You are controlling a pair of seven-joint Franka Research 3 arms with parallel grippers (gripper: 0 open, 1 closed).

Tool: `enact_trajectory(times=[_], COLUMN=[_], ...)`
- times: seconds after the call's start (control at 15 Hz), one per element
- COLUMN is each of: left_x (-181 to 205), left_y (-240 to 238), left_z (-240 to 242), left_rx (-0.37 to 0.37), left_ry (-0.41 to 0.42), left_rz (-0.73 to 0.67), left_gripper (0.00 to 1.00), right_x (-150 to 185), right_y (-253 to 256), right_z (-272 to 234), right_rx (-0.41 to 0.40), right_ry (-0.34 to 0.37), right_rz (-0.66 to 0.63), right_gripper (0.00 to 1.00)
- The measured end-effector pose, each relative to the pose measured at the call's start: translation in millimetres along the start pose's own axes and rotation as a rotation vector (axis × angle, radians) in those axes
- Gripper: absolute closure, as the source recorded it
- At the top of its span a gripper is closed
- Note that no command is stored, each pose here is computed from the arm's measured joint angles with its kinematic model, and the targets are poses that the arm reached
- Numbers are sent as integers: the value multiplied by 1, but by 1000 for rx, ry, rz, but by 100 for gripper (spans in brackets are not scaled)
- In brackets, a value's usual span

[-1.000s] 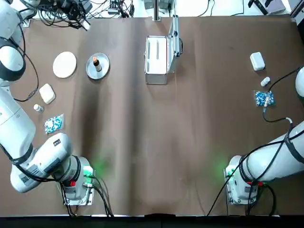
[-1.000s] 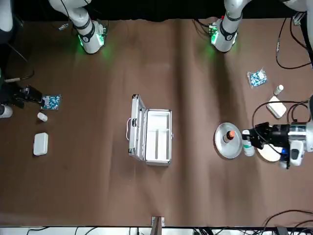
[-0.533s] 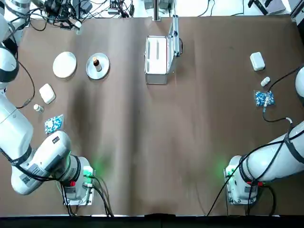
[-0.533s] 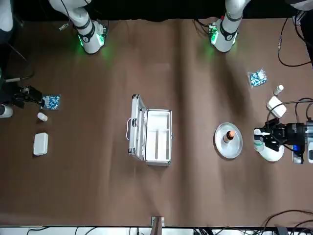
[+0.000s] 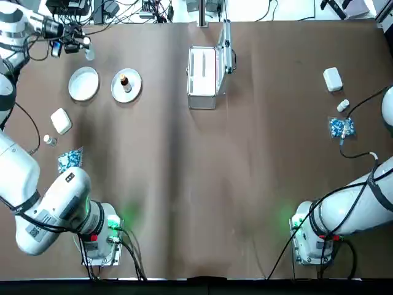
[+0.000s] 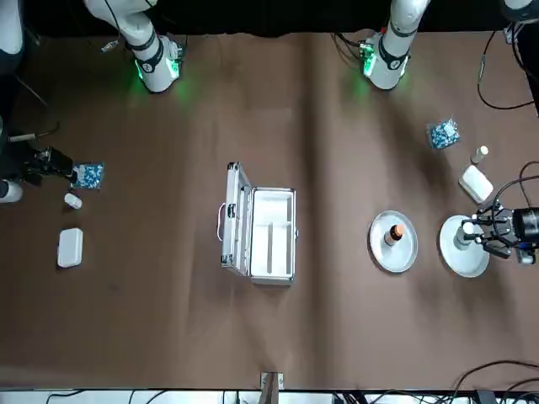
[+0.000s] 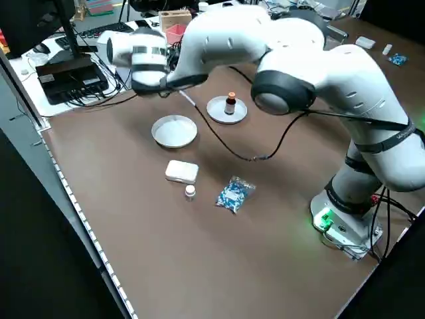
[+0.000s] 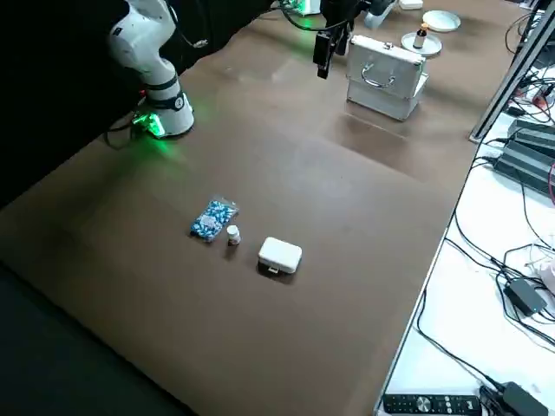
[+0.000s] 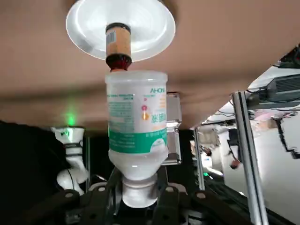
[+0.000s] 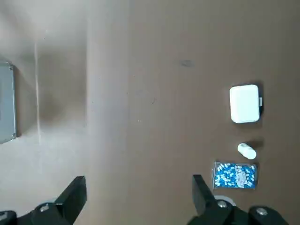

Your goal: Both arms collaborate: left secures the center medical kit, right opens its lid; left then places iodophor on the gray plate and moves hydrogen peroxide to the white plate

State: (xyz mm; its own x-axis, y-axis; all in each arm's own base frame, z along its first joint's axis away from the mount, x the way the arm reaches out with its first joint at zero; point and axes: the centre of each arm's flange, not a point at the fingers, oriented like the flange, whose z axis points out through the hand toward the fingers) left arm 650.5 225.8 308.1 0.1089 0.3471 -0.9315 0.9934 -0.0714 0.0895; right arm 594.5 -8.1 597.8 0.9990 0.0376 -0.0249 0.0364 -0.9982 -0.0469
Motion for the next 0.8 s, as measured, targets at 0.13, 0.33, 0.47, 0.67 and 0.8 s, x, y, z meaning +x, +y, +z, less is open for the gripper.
enact_trajectory(times=[0.13,0.33,0.47,0.67,0.8], left_x=[31,76,97,122,134], left_y=[-12,-38,-53,-70,-76], left_z=[-8,-27,-40,-50,-50], left_rx=[-29,-75,-106,-136,-150], left_ry=[-43,-96,-116,-122,-130], left_rz=[-41,-90,-83,-31,-22], left_gripper=[68,68,68,68,68], right_x=[0,0,0,0,0], right_y=[0,-3,-3,-4,-4], right_z=[0,0,0,0,0], right_rx=[0,0,0,0,0], right_ry=[0,0,0,-1,-1], right_rz=[-1,-5,-6,-7,-7], right_gripper=[0,0,0,0,0])
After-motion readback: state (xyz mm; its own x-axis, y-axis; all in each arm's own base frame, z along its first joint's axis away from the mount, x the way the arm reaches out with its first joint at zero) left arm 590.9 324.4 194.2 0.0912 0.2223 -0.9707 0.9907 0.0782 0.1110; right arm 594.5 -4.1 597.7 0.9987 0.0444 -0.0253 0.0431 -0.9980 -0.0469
